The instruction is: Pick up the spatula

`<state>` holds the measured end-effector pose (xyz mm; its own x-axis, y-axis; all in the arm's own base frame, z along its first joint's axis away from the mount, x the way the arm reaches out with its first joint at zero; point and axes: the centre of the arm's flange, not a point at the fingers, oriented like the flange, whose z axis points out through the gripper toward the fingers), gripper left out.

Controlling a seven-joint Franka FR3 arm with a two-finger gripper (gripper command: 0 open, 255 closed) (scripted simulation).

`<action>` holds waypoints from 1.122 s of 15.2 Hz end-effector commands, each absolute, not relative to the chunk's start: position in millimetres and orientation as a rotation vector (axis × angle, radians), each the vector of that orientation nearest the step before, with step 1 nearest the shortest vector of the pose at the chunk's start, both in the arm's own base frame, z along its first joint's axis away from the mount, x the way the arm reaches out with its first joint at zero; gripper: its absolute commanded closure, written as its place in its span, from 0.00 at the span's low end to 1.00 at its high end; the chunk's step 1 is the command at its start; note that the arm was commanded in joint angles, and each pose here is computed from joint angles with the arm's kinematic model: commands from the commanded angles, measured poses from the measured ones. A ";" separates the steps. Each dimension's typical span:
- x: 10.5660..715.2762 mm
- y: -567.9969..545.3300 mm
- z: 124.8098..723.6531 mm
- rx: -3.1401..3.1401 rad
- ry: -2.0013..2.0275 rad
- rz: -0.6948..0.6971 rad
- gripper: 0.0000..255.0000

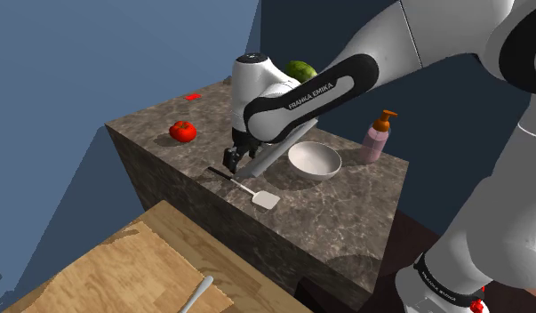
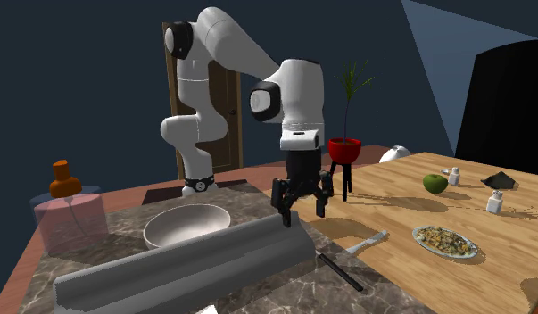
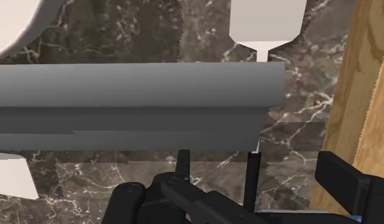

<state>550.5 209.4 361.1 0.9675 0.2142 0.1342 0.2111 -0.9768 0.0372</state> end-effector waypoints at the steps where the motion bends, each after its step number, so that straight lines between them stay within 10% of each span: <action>1: 566.4 223.6 346.7 3.089 0.368 0.230 0.00; 12: 578.4 237.2 294.4 3.084 0.397 0.241 0.00; 13: 578.5 237.4 293.0 3.084 0.397 0.241 1.00; 17: 578.8 237.9 293.3 3.084 0.397 0.241 1.00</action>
